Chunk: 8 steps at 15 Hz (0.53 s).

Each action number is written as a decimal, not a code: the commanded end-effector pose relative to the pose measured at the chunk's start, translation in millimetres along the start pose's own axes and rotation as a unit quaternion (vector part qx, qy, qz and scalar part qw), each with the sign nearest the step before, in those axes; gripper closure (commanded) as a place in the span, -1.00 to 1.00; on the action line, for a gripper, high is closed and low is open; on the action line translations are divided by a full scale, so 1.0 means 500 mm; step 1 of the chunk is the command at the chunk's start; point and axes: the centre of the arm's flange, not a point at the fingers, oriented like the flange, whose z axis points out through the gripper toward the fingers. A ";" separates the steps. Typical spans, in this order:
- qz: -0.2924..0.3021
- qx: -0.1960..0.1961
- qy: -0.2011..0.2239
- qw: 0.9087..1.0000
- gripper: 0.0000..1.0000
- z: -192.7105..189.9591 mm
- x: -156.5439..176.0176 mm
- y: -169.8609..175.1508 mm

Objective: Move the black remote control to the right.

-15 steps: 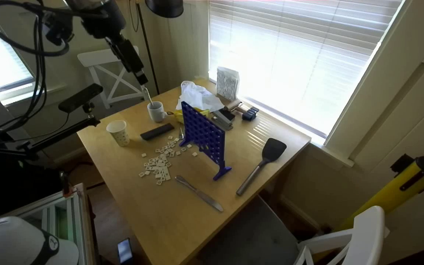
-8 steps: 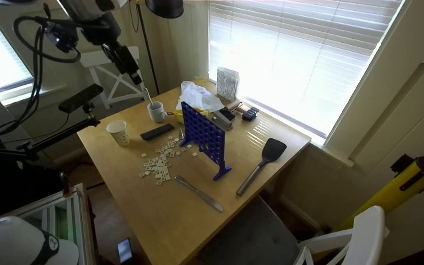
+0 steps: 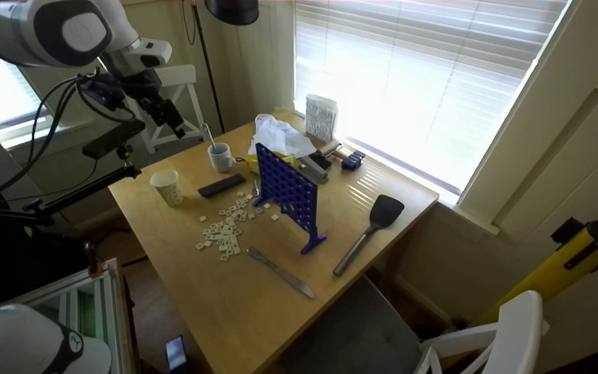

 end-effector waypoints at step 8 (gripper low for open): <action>0.025 0.019 0.031 0.999 -1.00 0.025 0.033 0.024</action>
